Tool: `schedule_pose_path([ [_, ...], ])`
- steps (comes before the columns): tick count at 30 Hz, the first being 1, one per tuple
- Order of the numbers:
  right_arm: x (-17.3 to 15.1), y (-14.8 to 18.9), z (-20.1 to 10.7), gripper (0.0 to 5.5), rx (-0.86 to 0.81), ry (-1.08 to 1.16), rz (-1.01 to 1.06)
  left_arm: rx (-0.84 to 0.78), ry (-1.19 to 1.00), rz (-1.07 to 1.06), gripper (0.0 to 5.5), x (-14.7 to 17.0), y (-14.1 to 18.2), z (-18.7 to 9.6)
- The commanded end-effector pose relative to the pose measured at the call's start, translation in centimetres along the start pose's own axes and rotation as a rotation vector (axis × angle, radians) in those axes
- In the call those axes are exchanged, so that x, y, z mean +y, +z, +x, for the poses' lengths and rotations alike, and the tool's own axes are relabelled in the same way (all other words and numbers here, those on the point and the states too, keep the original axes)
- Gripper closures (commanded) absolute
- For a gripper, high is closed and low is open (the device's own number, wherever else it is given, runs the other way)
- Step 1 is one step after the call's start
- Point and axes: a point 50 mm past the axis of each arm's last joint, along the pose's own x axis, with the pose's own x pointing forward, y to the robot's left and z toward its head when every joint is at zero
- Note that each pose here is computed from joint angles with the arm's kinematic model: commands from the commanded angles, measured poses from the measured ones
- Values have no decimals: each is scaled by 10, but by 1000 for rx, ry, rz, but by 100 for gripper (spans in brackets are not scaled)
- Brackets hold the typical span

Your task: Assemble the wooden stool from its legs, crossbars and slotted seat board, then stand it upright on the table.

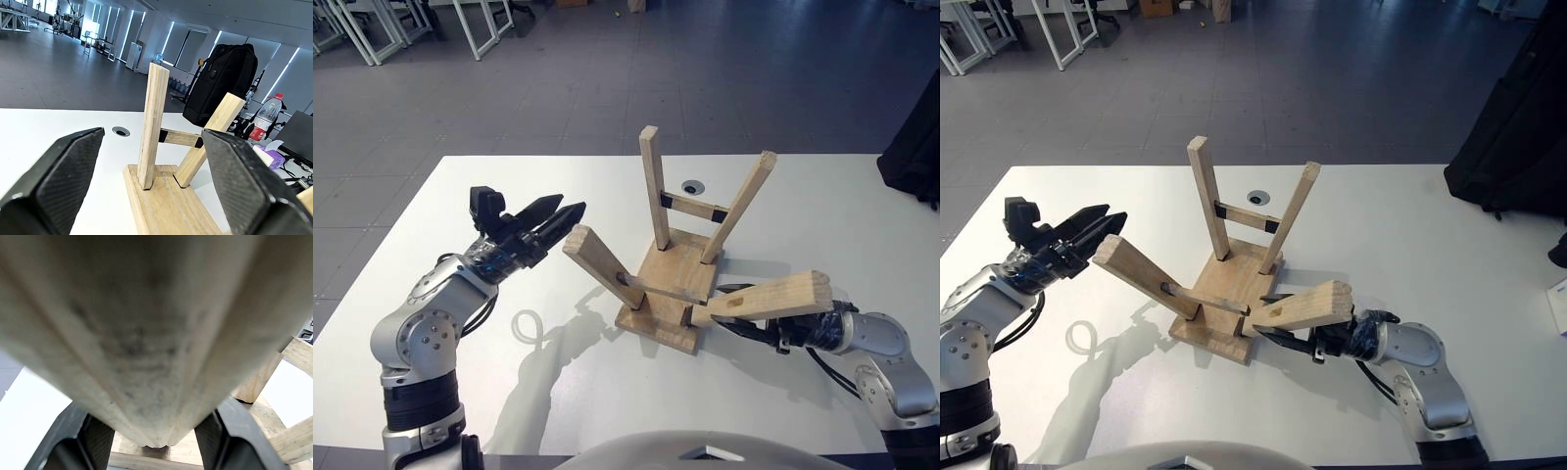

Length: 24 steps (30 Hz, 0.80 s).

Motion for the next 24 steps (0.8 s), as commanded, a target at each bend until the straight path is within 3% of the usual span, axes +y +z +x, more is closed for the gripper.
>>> schedule_pose_path([
  [1, 11, -22, -5, 348, 110, -29, 87, 2, 4, 15, 182, -1, 3, -1],
  [8, 20, -18, -3, 348, 125, -63, 123, 8, 24, 12, 182, 0, 1, -3],
  [15, 3, -18, -6, 348, 342, -100, -47, 18, 39, 7, 182, -2, -2, -5],
  [18, -5, -19, -2, 348, 401, -174, -9, 17, 42, 5, 182, -3, -3, -5],
  [24, -9, 0, 10, 348, 273, -149, 120, 16, 48, -1, 182, -4, -6, -6],
])
